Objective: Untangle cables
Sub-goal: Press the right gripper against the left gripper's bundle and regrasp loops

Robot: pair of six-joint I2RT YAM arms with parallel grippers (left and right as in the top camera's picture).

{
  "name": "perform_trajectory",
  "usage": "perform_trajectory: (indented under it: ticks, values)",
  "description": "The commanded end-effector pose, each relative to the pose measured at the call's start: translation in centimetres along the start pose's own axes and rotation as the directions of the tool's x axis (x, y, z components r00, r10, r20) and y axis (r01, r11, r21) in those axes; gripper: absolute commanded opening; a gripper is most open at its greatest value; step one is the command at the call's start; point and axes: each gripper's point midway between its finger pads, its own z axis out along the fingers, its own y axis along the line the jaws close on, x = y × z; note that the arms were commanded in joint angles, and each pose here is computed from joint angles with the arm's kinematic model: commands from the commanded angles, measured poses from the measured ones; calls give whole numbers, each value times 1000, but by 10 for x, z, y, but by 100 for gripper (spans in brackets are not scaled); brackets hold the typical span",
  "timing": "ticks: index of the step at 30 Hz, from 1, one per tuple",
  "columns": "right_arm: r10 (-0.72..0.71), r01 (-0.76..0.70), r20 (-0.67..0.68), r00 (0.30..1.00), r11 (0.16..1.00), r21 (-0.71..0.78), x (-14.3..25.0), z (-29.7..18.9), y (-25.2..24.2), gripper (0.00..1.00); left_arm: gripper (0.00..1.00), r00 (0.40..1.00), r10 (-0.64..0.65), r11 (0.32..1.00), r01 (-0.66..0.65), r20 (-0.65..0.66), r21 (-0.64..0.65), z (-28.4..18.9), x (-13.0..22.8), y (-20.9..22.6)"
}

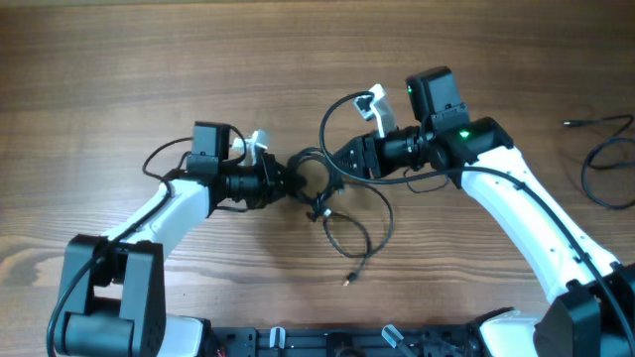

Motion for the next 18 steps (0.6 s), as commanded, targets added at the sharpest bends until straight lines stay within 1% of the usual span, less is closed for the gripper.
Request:
perform_trajectory:
  ticks: [1, 2, 4, 6, 8, 11, 12, 14, 15, 16, 17, 18]
  values:
    - [37, -36, -42, 998, 999, 29, 11, -1, -1, 52, 4, 992, -115, 993, 115, 58, -5, -5, -15, 2]
    - [65, -62, -78, 995, 997, 36, 21, 1, 0, 52, 4, 989, -127, 992, 128, 78, -7, -5, -20, 2]
    - [92, -84, -126, 988, 994, 73, 34, 8, 1, 52, 4, 967, -220, 974, 225, 127, -26, -6, -27, 8]
    - [146, -120, -143, 979, 977, 174, 44, 17, -5, 52, 4, 932, -324, 943, 332, 162, -28, -7, -32, 13]
    - [225, -180, -97, 969, 922, 343, 48, 22, -22, 52, 4, 930, -329, 941, 338, 162, -30, -7, -31, 13]
    - [287, -240, -25, 957, 843, 481, 51, 25, -36, 52, 4, 926, -345, 934, 355, 154, -42, -6, -27, 16]
    - [291, -241, -24, 956, 834, 496, 53, 29, -36, 52, 4, 923, -354, 930, 364, 150, -49, -6, -26, 18]
    - [274, -216, -52, 960, 846, 488, 57, 40, -30, 52, 5, 921, -358, 928, 369, 152, -55, -6, -25, 19]
    - [249, -198, -50, 967, 862, 466, 53, 46, -24, 53, 4, 930, -332, 937, 344, 156, -62, -6, -26, 20]
    - [235, -191, -51, 971, 881, 432, 50, 51, -17, 60, 4, 943, -292, 949, 306, 160, -72, -6, -26, 21]
    - [231, -190, -54, 971, 894, 406, 48, 53, -12, 63, 4, 943, -292, 949, 307, 159, -72, -6, -26, 21]
    - [230, -192, -52, 972, 901, 389, 46, 55, -9, 62, 4, 944, -291, 950, 305, 157, -73, -6, -26, 21]
